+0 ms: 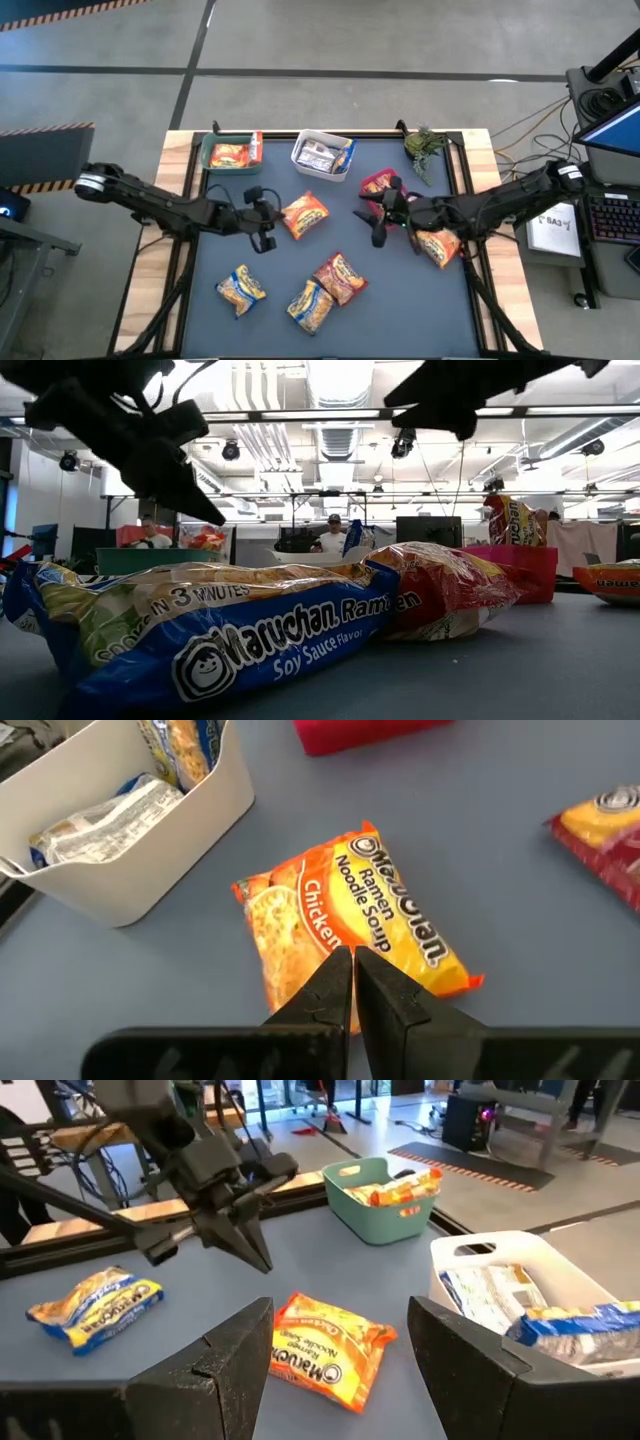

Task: Sort Maruchan noodles
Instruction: Put the orange noodle pack into the green bin

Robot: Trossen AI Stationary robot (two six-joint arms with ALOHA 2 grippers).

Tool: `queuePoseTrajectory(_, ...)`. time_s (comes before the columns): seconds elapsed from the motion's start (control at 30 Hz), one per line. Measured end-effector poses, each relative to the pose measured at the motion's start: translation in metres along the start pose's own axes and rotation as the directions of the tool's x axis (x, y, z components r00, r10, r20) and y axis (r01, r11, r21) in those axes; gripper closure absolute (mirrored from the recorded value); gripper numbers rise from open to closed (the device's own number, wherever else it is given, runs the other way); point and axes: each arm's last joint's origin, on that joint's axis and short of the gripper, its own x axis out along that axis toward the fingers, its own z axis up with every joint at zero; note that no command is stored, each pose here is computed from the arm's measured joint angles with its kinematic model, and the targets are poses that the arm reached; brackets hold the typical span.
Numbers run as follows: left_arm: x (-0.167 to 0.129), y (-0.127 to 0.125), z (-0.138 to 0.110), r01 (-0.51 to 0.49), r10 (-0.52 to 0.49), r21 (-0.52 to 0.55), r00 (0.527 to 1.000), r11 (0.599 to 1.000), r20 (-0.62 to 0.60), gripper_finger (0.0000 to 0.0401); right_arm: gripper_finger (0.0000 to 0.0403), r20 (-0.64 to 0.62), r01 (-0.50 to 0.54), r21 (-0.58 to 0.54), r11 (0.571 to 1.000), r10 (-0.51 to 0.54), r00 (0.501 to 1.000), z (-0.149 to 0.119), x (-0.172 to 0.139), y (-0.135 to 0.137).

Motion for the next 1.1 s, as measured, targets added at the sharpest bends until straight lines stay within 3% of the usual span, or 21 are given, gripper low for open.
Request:
queuePoseTrajectory(0.43,0.008,-0.001,-0.013,-0.029,0.03,-0.019,0.999,0.999,0.039,0.0401,0.0197,-0.077,-0.008,-0.04,0.999,0.005,0.997,0.014,0.053,0.033)
queuePoseTrajectory(0.93,0.0,-0.002,0.004,-0.018,0.016,0.023,0.998,1.0,0.056,0.0401,0.0379,-0.383,0.084,-0.178,0.98,-0.148,0.912,0.033,0.117,0.051)
queuePoseTrajectory(1.1,-0.015,-0.003,0.015,0.005,-0.008,0.053,0.998,0.999,0.059,0.0401,0.0393,-0.468,0.078,-0.175,0.981,-0.152,0.87,0.024,0.139,0.035)
